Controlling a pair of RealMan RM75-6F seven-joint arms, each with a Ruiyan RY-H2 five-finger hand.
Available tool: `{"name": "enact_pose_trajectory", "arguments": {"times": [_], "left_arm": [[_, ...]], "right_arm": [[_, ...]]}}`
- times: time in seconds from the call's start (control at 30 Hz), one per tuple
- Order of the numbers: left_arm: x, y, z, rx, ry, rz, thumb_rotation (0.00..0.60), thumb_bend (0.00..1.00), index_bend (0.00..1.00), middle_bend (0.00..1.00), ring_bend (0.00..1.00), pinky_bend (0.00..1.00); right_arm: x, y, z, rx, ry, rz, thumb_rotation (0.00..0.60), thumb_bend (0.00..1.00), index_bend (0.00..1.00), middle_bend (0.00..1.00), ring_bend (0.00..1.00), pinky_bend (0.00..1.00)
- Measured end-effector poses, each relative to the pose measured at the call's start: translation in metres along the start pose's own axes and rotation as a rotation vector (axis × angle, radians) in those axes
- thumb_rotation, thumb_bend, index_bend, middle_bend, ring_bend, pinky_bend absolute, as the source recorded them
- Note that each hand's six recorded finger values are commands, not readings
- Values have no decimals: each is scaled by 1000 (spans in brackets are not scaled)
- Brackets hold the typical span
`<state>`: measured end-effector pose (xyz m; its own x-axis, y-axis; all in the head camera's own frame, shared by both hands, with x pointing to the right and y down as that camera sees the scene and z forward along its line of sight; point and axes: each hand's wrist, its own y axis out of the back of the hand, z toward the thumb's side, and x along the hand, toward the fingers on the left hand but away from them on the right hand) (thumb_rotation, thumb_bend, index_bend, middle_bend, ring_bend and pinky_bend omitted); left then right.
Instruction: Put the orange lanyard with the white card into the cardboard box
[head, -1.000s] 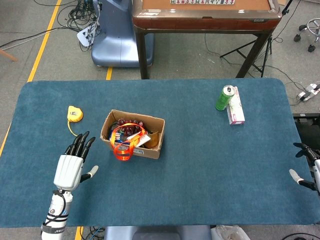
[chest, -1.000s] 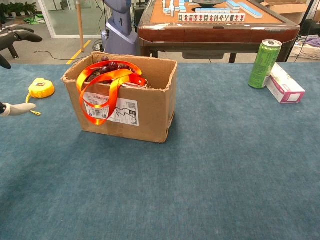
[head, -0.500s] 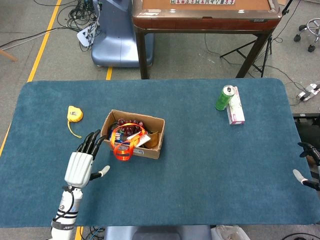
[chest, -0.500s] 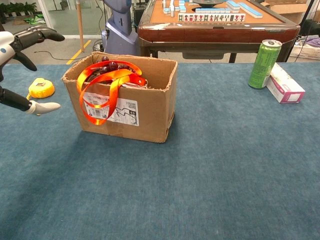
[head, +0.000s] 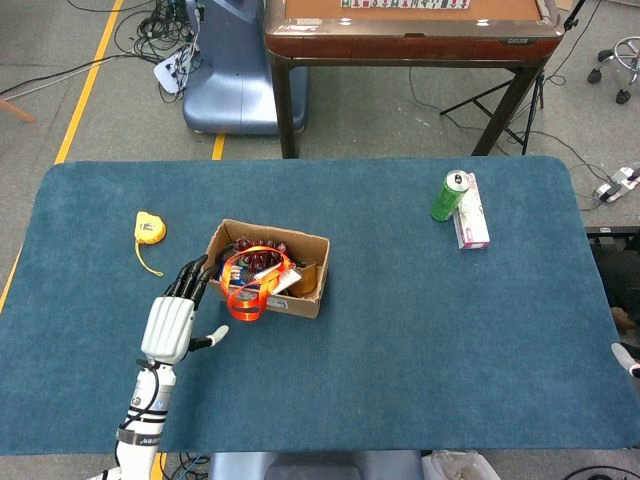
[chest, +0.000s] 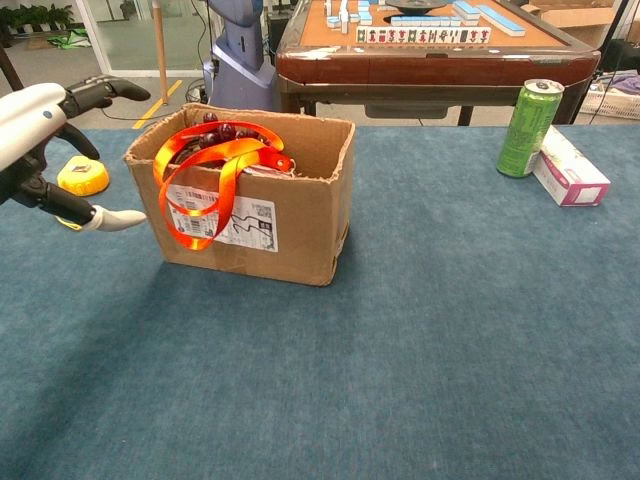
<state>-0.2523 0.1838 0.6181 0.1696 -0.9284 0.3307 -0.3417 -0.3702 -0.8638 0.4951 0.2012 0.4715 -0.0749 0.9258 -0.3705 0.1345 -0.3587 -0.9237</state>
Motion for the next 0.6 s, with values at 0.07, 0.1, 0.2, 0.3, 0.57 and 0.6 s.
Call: {"name": "enact_pose_trajectory", "arguments": {"times": [0.07, 0.1, 0.2, 0.3, 0.57, 0.6], "left_arm": [[2, -2, 0, -8, 9, -5, 600, 109, 127, 30, 70, 288], [4, -3, -1, -12, 15, -6, 600, 109, 128, 30, 70, 288], [7, -5, -1, -17, 30, -6, 600, 109, 127, 30, 70, 288], [10, -7, -2, -21, 48, -5, 600, 108, 127, 30, 69, 288], [17, -12, -6, -40, 102, -22, 600, 101, 129, 30, 67, 288], [19, -12, -6, -41, 109, -24, 600, 99, 131, 30, 67, 288]], "right_arm": [[1, 2, -1, -4, -2, -4, 600, 234, 237, 424, 349, 663], [1, 2, -1, -5, -2, -6, 600, 234, 238, 424, 348, 663], [2, 3, -2, -9, -4, -8, 600, 234, 237, 424, 349, 663], [2, 4, -3, -11, -6, -9, 600, 234, 237, 424, 349, 663], [1, 3, -3, -10, -5, -5, 600, 234, 238, 424, 349, 663], [1, 3, -2, -10, -4, -5, 600, 234, 237, 424, 349, 663]]}}
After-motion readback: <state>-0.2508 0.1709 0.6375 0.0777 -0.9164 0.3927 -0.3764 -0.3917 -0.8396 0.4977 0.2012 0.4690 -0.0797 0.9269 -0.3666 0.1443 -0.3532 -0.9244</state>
